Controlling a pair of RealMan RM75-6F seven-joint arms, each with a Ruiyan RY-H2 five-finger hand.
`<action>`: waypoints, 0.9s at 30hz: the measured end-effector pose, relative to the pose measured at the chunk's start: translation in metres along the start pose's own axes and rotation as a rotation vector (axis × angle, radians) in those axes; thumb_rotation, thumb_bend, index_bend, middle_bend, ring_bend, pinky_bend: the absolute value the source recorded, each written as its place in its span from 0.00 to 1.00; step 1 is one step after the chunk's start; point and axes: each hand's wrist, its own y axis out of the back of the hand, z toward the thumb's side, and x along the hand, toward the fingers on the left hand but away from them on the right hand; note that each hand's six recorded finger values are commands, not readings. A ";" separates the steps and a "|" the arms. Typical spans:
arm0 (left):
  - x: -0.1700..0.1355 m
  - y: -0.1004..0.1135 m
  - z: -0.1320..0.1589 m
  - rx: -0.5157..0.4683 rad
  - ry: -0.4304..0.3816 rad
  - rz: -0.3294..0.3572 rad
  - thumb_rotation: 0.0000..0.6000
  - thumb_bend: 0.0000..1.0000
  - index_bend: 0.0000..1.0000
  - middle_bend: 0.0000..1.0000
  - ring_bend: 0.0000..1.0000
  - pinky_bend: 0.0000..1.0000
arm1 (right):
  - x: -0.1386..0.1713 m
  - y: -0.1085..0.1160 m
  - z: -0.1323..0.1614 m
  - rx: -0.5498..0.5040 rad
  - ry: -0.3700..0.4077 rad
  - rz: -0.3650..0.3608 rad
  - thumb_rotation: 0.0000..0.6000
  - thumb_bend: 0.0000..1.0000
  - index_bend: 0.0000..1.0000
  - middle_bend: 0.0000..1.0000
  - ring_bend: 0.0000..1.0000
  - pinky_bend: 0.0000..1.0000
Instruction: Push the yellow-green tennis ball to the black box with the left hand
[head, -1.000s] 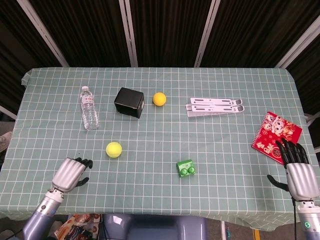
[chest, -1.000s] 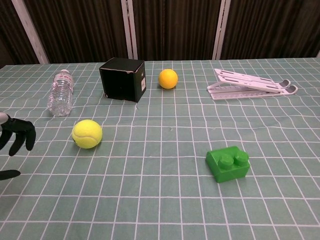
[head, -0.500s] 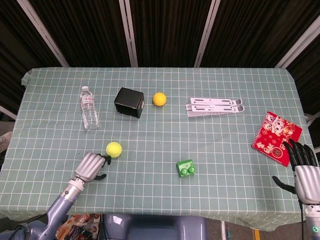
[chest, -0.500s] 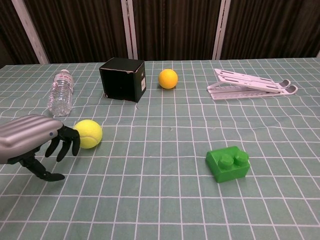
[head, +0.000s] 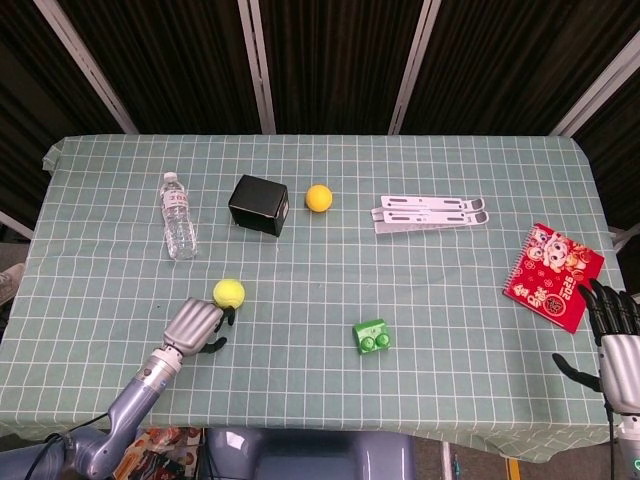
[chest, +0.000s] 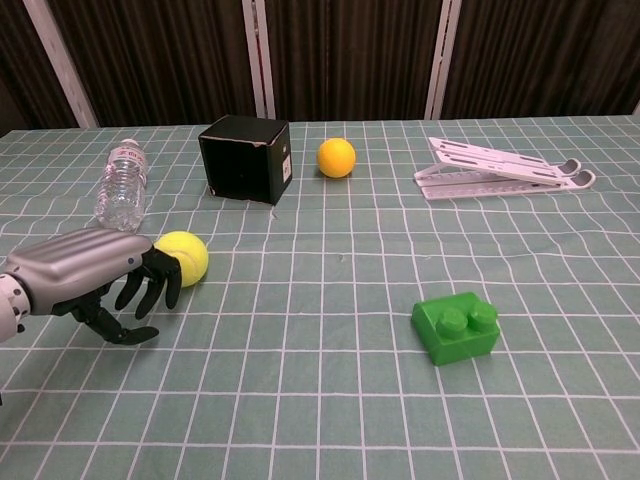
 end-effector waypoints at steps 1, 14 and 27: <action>0.002 0.001 -0.001 0.001 0.004 0.000 1.00 0.27 0.49 0.61 0.60 0.84 | 0.000 0.000 0.000 0.000 0.000 -0.001 1.00 0.21 0.00 0.00 0.00 0.00; 0.026 0.014 -0.003 -0.022 0.022 -0.002 1.00 0.27 0.49 0.60 0.60 0.82 | 0.003 0.005 0.001 -0.004 0.007 -0.020 1.00 0.21 0.00 0.00 0.00 0.00; 0.054 0.027 -0.017 -0.016 0.086 0.001 1.00 0.27 0.48 0.59 0.58 0.78 | 0.006 0.009 -0.002 -0.015 0.003 -0.033 1.00 0.21 0.00 0.00 0.00 0.00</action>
